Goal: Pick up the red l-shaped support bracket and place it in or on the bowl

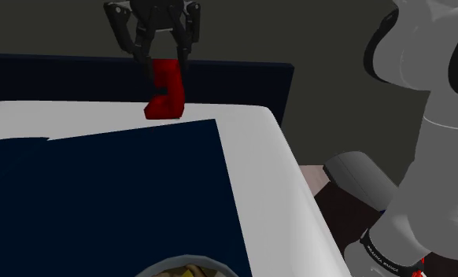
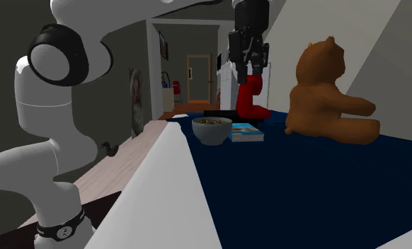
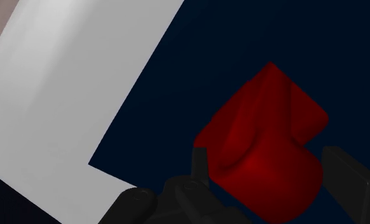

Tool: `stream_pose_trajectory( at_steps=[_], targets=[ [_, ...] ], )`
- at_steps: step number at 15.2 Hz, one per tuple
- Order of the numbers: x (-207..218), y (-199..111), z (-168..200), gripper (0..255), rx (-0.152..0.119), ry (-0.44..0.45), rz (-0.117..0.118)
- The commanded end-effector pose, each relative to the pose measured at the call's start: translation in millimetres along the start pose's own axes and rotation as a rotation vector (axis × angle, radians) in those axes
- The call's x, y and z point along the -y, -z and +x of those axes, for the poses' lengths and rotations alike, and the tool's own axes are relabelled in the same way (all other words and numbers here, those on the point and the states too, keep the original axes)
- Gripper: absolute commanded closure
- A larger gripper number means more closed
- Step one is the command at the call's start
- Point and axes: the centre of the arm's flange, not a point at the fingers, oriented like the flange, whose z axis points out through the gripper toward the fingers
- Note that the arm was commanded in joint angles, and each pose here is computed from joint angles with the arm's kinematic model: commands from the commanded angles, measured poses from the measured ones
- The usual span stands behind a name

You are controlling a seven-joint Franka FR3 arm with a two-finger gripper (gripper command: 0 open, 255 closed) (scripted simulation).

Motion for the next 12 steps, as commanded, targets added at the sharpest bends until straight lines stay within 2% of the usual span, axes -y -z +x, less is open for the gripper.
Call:
stream_pose_trajectory(
  at_steps=[1,12],
  targets=[
    [6.6,5.6,-10.9,255,0.000,-0.001,0.000],
    [80.0,30.7,-133.6,255,0.000,-0.001,0.000]
  ],
)
